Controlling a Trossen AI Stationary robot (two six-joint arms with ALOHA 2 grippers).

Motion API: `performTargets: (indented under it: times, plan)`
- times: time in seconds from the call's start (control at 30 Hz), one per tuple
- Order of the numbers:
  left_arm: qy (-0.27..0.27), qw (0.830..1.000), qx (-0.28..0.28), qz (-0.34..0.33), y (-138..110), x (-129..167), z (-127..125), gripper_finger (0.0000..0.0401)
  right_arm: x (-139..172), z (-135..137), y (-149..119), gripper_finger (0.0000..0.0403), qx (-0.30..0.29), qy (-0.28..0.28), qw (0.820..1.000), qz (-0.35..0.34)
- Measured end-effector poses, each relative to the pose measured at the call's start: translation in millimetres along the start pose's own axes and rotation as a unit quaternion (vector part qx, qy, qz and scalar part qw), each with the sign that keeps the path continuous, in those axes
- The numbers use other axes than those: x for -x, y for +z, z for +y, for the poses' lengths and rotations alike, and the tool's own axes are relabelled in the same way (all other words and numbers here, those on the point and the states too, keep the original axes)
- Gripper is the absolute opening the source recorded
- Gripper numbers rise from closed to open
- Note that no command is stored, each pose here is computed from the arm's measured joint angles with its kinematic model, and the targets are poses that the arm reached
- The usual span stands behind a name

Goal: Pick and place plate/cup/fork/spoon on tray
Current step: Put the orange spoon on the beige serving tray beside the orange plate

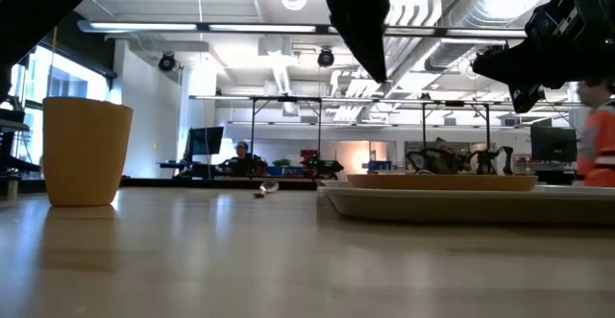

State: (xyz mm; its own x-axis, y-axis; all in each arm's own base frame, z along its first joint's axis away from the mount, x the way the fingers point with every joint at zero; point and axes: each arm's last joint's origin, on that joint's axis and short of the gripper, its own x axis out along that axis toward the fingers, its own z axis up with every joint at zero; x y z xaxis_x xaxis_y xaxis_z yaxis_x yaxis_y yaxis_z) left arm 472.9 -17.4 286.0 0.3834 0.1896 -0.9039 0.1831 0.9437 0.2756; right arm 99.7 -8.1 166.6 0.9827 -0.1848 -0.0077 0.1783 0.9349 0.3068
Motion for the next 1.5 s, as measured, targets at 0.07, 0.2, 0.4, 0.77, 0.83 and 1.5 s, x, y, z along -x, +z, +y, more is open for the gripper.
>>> performTargets:
  times: [0.07,0.2,0.4,0.77,0.83,1.5]
  plan:
    - [0.009,1.000,0.024,-0.013,-6,20,13,0.0204,0,0,0,0.0000,0.000,0.000,1.000,0.000]
    - [0.016,0.993,0.100,-0.061,-22,68,46,0.0204,0,0,0,0.0000,0.000,-0.002,1.000,-0.003]
    - [0.024,0.958,0.205,-0.202,-47,148,92,0.0198,1,2,13,0.0000,-0.015,-0.005,0.997,-0.073]
    - [0.034,0.914,0.256,-0.314,-84,194,101,0.0181,17,10,54,0.0000,-0.124,0.031,0.946,-0.299]
    - [0.025,0.897,0.277,-0.343,-92,181,94,0.0177,18,11,54,0.0000,-0.126,0.048,0.945,-0.299]
    - [0.014,0.789,0.390,-0.475,-195,170,40,0.0172,-33,41,143,0.0156,-0.171,-0.101,0.960,-0.200]
